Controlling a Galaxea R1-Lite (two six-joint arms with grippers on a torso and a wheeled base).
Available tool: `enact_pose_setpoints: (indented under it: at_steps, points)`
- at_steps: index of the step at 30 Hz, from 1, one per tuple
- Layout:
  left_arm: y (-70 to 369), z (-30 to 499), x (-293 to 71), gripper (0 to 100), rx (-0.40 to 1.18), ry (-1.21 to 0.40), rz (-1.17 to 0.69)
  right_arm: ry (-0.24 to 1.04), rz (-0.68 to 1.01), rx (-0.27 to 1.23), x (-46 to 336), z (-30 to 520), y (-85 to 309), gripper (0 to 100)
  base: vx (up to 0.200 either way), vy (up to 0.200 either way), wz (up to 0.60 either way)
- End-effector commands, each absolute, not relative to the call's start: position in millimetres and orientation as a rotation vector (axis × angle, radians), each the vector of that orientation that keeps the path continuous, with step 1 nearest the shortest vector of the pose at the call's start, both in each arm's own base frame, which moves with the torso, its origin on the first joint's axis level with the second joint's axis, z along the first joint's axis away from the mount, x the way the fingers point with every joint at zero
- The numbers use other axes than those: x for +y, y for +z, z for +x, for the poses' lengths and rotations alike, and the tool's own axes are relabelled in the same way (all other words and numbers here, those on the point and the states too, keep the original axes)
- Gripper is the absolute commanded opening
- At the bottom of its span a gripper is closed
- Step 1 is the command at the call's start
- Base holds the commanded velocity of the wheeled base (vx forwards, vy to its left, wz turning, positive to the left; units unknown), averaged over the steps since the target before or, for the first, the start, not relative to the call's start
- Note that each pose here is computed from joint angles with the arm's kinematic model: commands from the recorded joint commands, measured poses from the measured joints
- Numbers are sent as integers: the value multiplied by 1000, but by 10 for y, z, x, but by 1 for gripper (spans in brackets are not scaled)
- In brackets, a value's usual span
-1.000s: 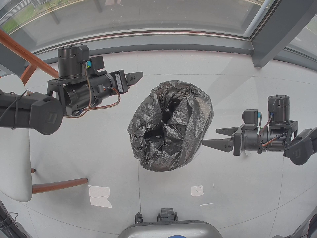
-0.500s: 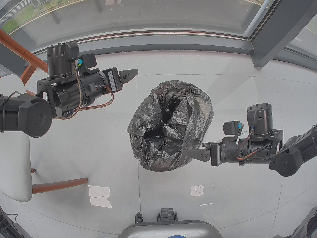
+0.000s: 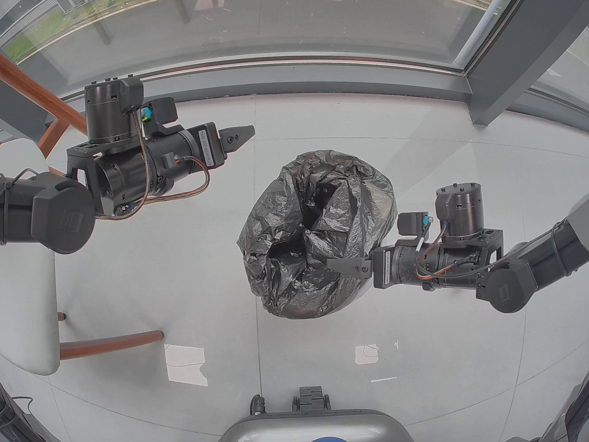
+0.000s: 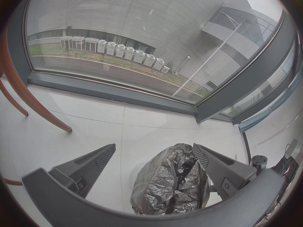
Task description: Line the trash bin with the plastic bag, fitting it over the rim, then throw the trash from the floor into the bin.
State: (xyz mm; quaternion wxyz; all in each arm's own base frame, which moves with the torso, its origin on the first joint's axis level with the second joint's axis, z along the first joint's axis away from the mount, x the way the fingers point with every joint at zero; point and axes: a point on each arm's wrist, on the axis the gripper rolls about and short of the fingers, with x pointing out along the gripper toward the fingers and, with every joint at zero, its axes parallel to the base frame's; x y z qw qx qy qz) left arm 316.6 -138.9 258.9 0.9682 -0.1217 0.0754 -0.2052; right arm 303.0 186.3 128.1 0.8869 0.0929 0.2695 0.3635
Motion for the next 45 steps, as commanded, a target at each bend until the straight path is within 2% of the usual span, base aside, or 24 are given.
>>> enact_pose_setpoints:
  at_steps: [1,2,3,16,29,30,36,37,39,40,45]
  points:
    - [2593,3167,-1380,100,151,-412,-247,747,188,578,1931,3126,1177,100,0,0,0]
    - [2593,3169,-1375,100,151,-411,-247,747,189,575,1933,3131,1184,100,0,0,0]
    - [2593,3169,-1375,100,151,-411,-247,746,188,572,1927,3132,1190,0,0,0,0]
    - [2585,3164,-1372,100,154,-410,-247,713,209,499,1647,3018,1490,0,0,0,0]
    - [2546,3126,-1356,100,169,-408,-242,638,172,575,1312,2810,1284,0,0,0,0]
    - [2567,3115,-1351,100,163,-409,-243,639,166,579,1306,2797,1270,100,0,0,0]
    - [2568,3107,-1348,100,163,-411,-243,602,153,568,1184,2825,1252,100,0,0,0]
    - [2568,3107,-1348,100,163,-411,-243,519,170,548,949,2868,1308,100,0,0,0]
    - [2568,3107,-1348,100,163,-411,-243,491,177,548,864,2889,1301,100,0,0,0]
    - [2558,3110,-1349,100,166,-410,-243,421,182,550,647,2936,1265,100,0,0,0]
    - [2543,3119,-1359,100,171,-411,-242,277,122,589,84,3076,1001,100,0,0,0]
